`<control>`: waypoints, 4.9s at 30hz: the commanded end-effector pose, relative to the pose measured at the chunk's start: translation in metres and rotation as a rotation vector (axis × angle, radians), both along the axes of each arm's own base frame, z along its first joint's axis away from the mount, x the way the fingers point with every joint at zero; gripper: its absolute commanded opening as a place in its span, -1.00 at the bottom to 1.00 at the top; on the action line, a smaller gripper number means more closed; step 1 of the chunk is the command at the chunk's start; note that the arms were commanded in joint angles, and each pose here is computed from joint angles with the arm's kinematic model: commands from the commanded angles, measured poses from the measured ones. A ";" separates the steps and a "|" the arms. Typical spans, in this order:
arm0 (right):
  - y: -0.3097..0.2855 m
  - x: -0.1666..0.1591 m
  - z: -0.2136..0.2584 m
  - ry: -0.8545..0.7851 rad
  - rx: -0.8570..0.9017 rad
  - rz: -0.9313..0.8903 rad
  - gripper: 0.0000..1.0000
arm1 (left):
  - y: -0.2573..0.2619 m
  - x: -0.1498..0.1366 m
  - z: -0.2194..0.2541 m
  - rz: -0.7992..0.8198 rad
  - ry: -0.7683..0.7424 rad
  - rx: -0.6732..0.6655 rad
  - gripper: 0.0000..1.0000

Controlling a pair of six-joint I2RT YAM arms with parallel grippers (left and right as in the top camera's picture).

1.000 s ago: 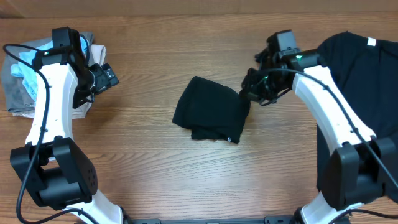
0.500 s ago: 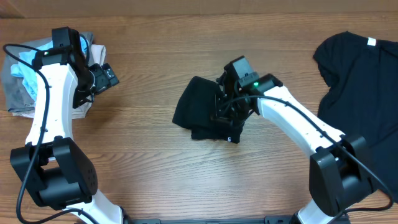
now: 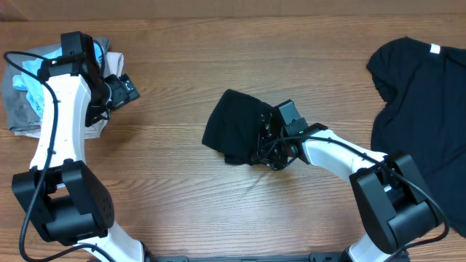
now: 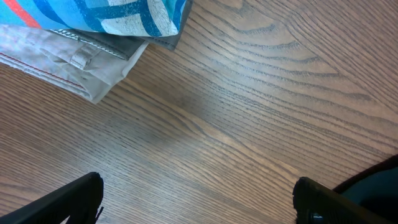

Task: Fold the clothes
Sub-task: 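Press down the bundle's right side with the right gripper, then lift the right gripper away toward the upper right, then move the left gripper to the black bundle and grasp its left edge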

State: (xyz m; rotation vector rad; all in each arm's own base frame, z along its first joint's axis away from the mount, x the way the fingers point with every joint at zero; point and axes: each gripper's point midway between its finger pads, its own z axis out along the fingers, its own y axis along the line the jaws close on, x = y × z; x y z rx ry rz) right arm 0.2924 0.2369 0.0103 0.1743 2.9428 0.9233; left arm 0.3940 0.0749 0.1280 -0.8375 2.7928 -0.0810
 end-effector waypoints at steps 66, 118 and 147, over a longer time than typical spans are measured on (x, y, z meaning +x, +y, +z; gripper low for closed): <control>0.028 0.146 0.063 -0.471 0.089 -0.062 -0.92 | -0.005 0.004 0.006 -0.013 -0.020 -0.005 1.00; -0.246 0.122 0.093 -0.142 -0.346 -0.593 1.00 | -0.005 0.004 0.006 -0.013 -0.020 -0.005 1.00; -0.246 0.122 0.093 -0.142 -0.346 -0.593 1.00 | -0.205 -0.006 0.009 -0.542 -0.044 -0.083 1.00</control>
